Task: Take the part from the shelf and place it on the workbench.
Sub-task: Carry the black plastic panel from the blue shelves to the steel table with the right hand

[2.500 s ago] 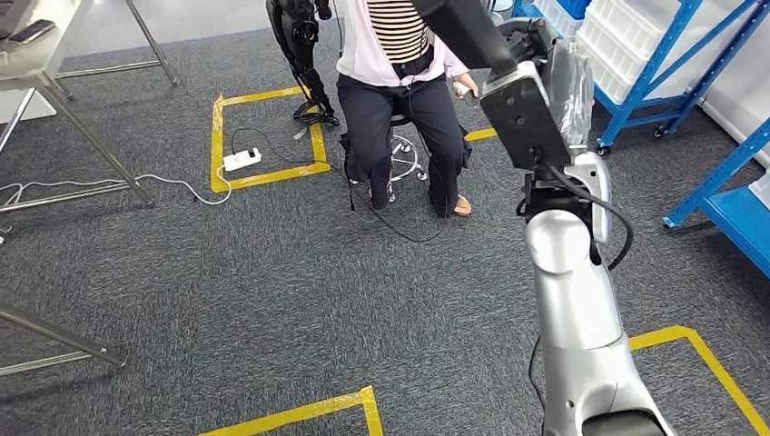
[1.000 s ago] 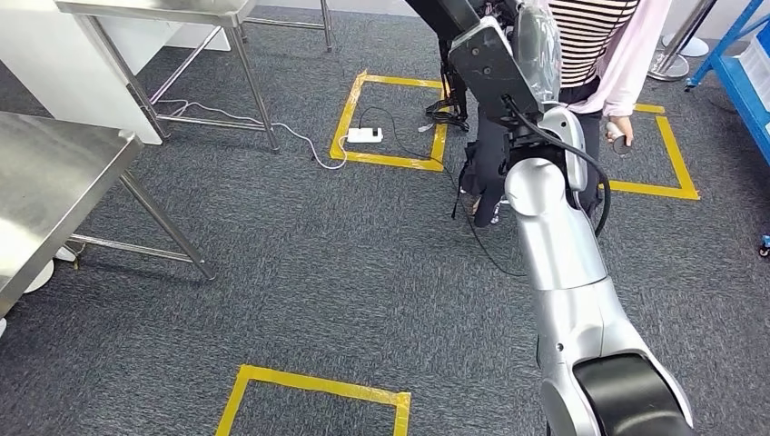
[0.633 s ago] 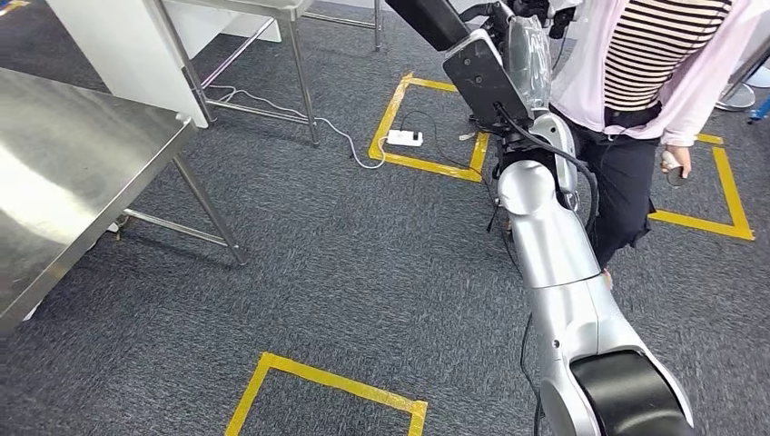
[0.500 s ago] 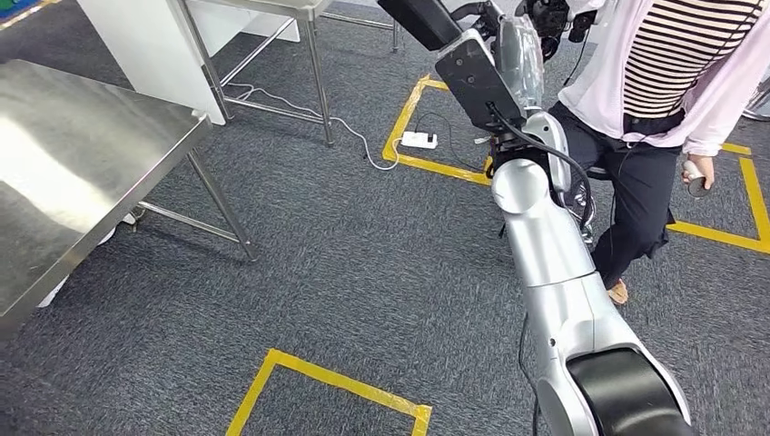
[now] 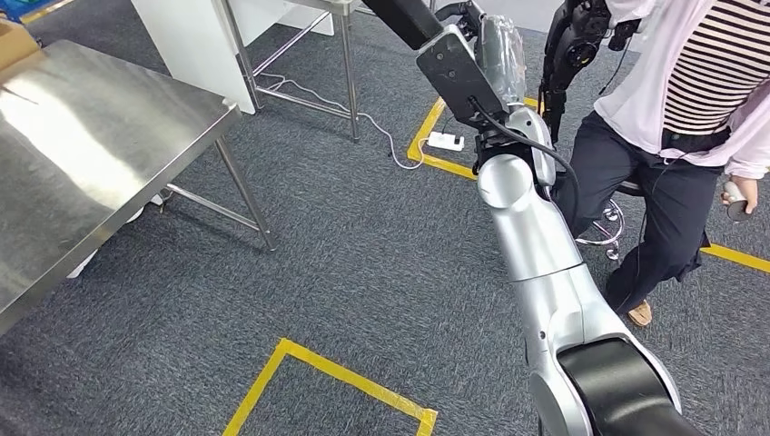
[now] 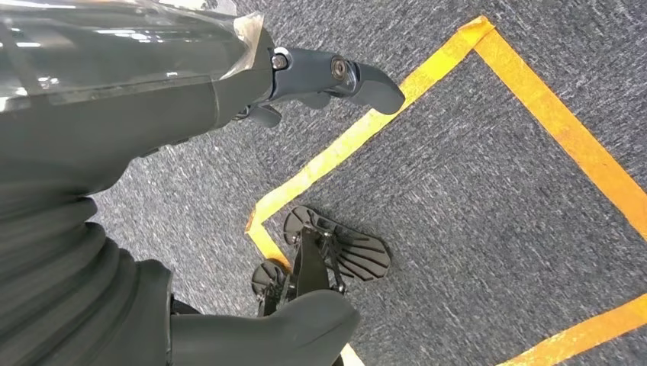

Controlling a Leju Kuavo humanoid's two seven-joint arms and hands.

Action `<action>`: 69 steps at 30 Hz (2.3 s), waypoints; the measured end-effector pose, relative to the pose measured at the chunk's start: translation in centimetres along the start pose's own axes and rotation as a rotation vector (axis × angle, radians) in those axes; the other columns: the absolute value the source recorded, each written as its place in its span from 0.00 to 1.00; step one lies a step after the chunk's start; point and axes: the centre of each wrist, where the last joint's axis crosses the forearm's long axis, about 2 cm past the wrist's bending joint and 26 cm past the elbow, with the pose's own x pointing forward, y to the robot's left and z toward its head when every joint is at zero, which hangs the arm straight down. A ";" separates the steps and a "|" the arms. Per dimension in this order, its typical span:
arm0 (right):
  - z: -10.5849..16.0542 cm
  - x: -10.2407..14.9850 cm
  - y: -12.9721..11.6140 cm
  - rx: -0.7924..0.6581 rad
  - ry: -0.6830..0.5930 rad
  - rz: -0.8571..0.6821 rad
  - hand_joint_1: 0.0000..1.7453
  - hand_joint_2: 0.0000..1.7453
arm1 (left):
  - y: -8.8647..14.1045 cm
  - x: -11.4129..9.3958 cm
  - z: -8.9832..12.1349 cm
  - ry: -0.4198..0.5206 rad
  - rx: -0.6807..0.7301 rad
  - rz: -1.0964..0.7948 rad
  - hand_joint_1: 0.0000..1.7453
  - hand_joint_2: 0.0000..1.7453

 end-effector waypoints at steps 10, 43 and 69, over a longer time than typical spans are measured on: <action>1.0 -1.3 0.0 0.015 0.036 0.025 1.00 1.00 | -0.2 0.2 0.0 0.002 -0.004 -0.005 0.00 1.00; 1.2 -1.7 -0.3 0.029 0.046 0.053 1.00 1.00 | 0.0 0.1 -0.1 0.004 -0.009 -0.025 0.00 1.00; 0.4 -1.4 -0.3 0.018 0.010 0.060 1.00 1.00 | 0.0 0.4 -0.1 -0.007 -0.004 -0.025 0.00 1.00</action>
